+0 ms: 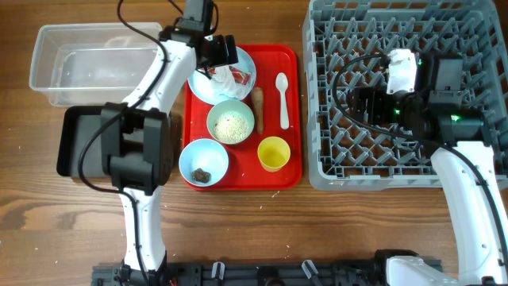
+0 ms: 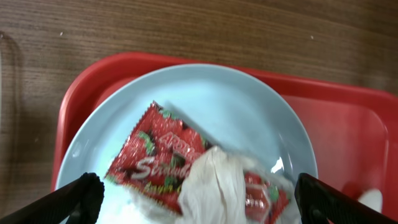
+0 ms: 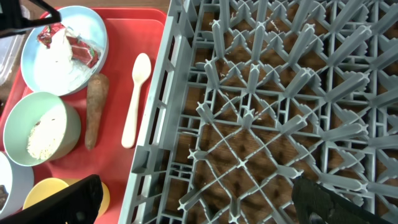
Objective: Sort waste into correct bins and load items into the dishwasher rack
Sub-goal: 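Reach the left gripper to the white plate and grasp the wrappers and tissue, then carry the wrappers and tissue left and drop them into the clear bin, then grasp the rim of the light-blue rice bowl with the left gripper, then tip the rice bowl over the black tray to pour out the rice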
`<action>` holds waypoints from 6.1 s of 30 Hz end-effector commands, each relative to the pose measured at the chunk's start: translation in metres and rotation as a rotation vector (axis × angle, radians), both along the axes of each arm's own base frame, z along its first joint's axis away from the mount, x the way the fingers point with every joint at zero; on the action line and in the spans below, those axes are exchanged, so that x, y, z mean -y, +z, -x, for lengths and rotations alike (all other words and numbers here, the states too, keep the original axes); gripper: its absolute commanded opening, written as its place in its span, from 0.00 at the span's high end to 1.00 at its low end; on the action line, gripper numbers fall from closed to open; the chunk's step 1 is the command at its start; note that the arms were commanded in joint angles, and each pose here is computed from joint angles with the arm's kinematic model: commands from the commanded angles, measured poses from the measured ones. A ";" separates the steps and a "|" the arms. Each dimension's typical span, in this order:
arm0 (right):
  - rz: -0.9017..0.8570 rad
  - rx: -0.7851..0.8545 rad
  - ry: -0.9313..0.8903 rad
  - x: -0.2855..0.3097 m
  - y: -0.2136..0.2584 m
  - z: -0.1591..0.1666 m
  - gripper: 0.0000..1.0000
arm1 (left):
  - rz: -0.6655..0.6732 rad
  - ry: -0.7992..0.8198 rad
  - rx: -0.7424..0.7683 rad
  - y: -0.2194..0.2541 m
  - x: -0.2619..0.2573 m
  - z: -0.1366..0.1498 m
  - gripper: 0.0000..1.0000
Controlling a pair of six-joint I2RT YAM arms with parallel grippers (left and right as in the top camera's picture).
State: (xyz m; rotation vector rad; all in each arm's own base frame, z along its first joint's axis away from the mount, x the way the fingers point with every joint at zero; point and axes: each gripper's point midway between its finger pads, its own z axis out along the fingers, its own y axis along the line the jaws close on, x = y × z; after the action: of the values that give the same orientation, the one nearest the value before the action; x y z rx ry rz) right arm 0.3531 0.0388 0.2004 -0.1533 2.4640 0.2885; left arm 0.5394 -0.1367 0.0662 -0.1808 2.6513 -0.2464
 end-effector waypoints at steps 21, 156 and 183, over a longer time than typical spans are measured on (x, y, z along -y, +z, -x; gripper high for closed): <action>-0.023 0.012 -0.017 -0.001 0.007 -0.005 0.02 | -0.142 0.020 -0.081 -0.052 0.008 0.008 0.96; -0.088 0.032 -0.094 -0.001 0.014 -0.013 0.00 | 1.412 0.189 0.158 0.133 -0.221 0.177 0.96; -0.088 0.032 -0.095 -0.001 0.014 -0.013 0.01 | 1.402 0.344 0.046 0.117 -0.235 0.176 0.96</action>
State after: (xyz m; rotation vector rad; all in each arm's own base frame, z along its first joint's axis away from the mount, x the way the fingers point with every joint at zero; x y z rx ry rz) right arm 0.3620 0.0388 0.2077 -0.0074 2.4311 0.3380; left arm 0.3637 0.1025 0.1598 -1.1014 1.9711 -1.7173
